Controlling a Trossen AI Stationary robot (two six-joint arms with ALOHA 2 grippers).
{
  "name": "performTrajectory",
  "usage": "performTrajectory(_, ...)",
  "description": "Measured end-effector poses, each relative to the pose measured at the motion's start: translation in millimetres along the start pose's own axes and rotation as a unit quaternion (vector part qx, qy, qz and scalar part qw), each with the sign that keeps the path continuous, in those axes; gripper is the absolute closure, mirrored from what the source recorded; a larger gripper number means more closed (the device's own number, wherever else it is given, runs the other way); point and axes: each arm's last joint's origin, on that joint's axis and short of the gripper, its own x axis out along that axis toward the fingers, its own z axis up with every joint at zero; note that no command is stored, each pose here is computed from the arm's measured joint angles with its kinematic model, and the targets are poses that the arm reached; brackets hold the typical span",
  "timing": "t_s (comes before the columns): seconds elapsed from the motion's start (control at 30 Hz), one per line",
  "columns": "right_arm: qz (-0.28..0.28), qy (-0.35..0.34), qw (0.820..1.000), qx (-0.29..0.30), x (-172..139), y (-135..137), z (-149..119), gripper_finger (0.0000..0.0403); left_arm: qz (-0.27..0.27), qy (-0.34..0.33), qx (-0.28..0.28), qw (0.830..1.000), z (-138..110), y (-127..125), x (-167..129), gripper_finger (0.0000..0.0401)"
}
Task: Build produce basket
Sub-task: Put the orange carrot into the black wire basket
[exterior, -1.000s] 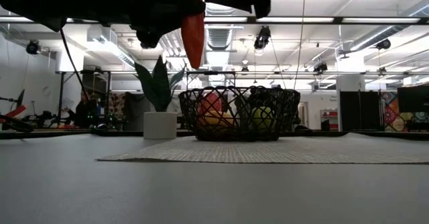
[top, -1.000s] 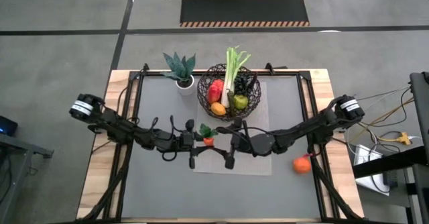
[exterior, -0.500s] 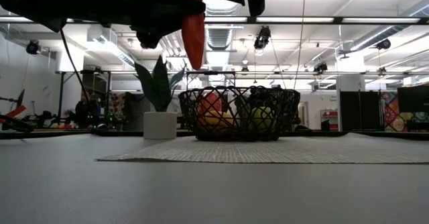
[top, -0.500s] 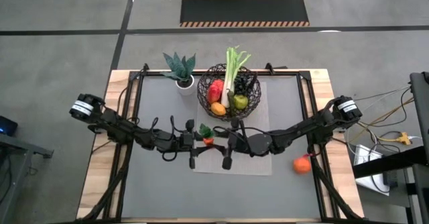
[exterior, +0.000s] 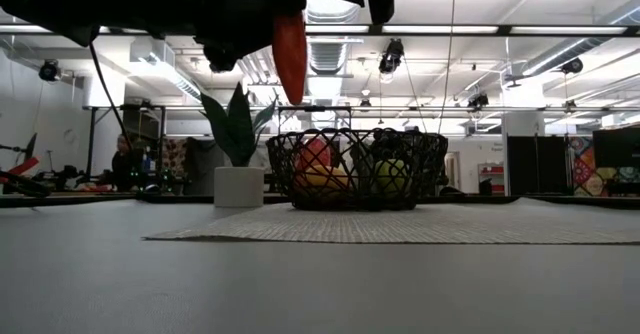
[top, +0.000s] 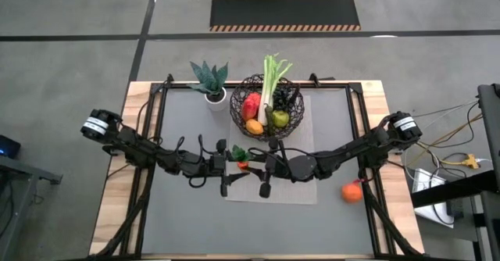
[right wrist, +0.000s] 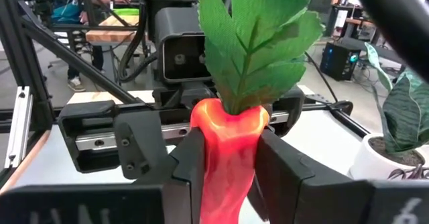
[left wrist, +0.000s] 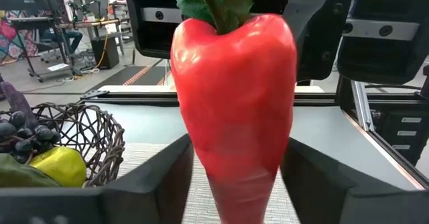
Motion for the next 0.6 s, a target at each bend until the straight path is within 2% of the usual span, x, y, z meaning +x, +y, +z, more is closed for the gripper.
performTrajectory(0.13, -0.004, -0.004, 1.000, 0.002, -4, -2, 6, 0.0307, 0.001, 0.007, 0.025, 1.000, 3, 1, -2, 0.0167)
performTrajectory(0.27, -0.010, -0.017, 1.000, 0.007, -11, -8, 20, 0.0306, 0.000, 0.033, 0.066, 0.997, 11, 5, -11, 0.0146)
performTrajectory(0.4, -0.078, -0.008, 0.997, -0.021, -20, -18, 31, 0.0306, -0.001, 0.035, 0.095, 0.995, 27, 10, -24, 0.0143)
performTrajectory(0.6, -0.185, -0.007, 0.982, -0.044, -23, -42, 41, 0.0305, -0.001, 0.027, 0.120, 0.992, 46, 17, -41, 0.0143)
